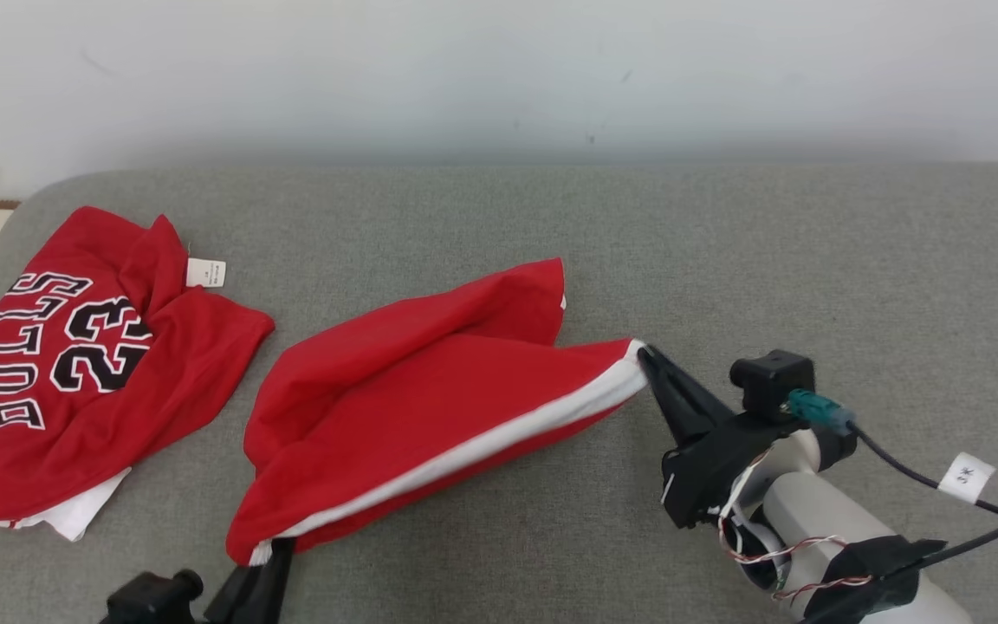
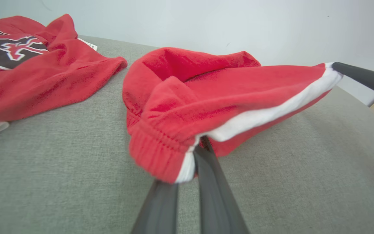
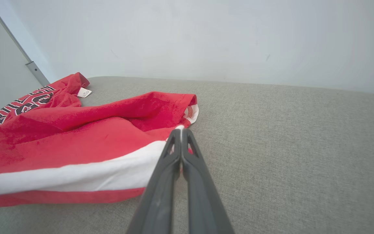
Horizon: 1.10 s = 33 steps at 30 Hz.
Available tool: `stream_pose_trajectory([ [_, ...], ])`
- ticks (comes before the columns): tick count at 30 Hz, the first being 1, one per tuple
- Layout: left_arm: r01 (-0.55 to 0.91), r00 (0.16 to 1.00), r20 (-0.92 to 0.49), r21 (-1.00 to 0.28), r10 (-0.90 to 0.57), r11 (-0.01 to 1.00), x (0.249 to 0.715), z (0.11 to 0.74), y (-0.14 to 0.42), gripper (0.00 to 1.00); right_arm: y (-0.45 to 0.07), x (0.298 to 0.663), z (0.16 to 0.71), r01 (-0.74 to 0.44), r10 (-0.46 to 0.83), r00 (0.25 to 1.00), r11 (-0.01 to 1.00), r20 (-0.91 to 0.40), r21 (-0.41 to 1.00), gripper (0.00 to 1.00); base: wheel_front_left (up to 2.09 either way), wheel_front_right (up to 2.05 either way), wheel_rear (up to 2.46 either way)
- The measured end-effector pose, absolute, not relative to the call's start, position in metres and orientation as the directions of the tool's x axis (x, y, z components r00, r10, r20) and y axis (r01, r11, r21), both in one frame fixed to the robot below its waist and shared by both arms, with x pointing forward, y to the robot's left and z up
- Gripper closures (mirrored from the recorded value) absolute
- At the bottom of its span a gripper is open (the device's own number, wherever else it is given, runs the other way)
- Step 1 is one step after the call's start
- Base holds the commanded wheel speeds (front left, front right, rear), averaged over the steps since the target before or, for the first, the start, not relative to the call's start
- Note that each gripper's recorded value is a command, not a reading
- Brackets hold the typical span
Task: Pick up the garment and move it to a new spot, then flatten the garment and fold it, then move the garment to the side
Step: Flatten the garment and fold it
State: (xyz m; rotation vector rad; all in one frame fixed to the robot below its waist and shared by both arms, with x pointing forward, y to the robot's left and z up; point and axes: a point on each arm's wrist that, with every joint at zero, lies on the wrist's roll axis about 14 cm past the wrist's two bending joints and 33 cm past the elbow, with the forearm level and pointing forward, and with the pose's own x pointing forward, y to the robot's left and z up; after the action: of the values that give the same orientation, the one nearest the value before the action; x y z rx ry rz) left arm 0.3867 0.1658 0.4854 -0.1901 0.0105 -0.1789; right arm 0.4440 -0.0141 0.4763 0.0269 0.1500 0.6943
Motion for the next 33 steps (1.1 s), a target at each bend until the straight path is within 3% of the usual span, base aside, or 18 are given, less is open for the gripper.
stream_pose_trajectory([
  [13,0.388,0.885,0.254,0.064,-0.391,0.919,0.434,0.621,0.132,1.0,-0.034,0.466,0.557,-0.62,0.619,0.783,0.784,0.06,0.021,1.0,0.0,0.0,0.0],
  [23,0.465,0.813,0.301,0.18,-0.498,0.867,0.521,0.701,0.106,1.0,-0.042,0.536,0.643,-0.593,0.595,0.788,0.803,0.161,-0.06,1.0,0.0,0.0,0.0],
  [33,0.508,0.797,0.274,0.178,-0.538,0.843,0.602,0.725,0.08,1.0,-0.09,0.615,0.703,-0.46,0.437,0.868,0.887,0.235,0.049,1.0,0.0,0.0,0.0],
])
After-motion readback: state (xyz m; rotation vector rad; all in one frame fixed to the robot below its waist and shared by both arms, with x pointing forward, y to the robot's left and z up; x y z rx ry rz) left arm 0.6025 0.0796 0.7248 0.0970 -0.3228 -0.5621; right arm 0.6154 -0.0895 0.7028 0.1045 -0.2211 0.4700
